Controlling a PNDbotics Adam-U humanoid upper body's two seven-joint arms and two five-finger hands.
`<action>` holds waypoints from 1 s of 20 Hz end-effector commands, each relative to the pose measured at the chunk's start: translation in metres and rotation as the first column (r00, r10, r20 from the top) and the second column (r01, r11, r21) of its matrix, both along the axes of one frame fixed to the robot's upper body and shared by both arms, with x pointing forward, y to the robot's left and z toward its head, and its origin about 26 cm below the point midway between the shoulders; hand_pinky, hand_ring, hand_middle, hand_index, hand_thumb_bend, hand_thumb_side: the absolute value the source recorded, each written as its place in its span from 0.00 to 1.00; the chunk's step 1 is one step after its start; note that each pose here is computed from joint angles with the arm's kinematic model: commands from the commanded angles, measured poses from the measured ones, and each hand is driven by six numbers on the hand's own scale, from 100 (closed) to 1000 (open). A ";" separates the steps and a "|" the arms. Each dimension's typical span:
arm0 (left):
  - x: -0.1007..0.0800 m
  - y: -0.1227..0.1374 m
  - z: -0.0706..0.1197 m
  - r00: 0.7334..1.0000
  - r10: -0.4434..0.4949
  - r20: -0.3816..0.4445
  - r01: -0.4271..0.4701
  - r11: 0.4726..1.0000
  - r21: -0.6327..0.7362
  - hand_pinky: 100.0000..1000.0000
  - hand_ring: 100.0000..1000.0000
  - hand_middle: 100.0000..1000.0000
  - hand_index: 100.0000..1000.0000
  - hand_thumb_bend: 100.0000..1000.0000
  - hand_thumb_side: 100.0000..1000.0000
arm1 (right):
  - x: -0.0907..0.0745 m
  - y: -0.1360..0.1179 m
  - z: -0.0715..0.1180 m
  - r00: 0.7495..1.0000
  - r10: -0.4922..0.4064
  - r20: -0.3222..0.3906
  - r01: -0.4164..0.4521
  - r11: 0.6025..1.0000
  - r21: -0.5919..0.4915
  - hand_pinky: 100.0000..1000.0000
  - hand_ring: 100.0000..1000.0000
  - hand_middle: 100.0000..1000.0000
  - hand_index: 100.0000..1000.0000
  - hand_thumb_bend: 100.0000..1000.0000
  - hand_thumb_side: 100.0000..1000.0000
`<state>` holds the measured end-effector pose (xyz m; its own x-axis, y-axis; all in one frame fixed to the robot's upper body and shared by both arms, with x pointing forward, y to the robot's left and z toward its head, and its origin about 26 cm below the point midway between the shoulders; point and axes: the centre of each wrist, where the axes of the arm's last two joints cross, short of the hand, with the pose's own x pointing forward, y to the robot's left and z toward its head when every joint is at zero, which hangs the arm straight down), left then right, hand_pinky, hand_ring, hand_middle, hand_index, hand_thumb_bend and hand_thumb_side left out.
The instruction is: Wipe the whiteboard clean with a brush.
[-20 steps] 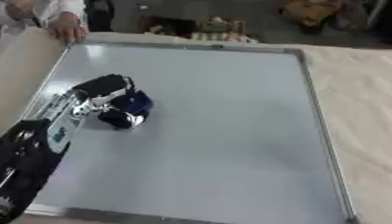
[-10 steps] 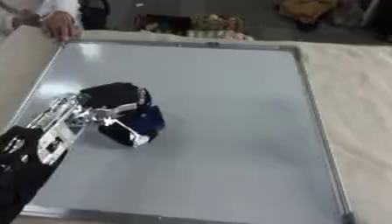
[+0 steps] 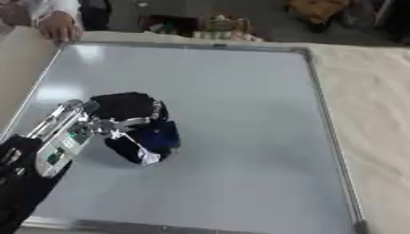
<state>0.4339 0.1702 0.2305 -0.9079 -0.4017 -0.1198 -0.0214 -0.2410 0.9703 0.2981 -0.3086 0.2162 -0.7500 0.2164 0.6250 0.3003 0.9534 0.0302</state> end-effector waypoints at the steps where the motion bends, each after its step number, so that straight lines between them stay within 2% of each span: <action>1: 0.000 0.008 0.010 0.999 -0.032 -0.003 0.032 0.999 0.012 0.38 0.33 0.10 0.08 0.00 0.44 | -0.002 -0.001 0.009 1.000 0.003 0.030 -0.002 1.000 -0.018 0.91 0.93 0.65 0.86 0.12 0.96; 9: 0.005 0.015 0.003 0.996 -0.057 -0.065 0.059 0.998 0.037 0.39 0.34 0.10 0.08 0.00 0.46 | -0.002 -0.001 0.009 0.999 0.004 0.032 -0.004 1.000 -0.017 0.91 0.93 0.65 0.86 0.12 0.96; 17: 0.004 0.015 0.002 0.994 -0.098 -0.051 0.101 0.993 0.057 0.41 0.35 0.14 0.08 0.00 0.46 | -0.002 -0.001 0.010 0.999 0.005 0.035 -0.004 1.000 -0.013 0.91 0.93 0.65 0.86 0.12 0.96; 20: 0.005 0.015 0.000 0.991 -0.124 -0.048 0.128 0.989 0.073 0.43 0.38 0.19 0.07 0.00 0.46 | -0.002 0.000 0.009 0.999 0.004 0.035 -0.004 1.000 -0.011 0.91 0.93 0.65 0.86 0.12 0.96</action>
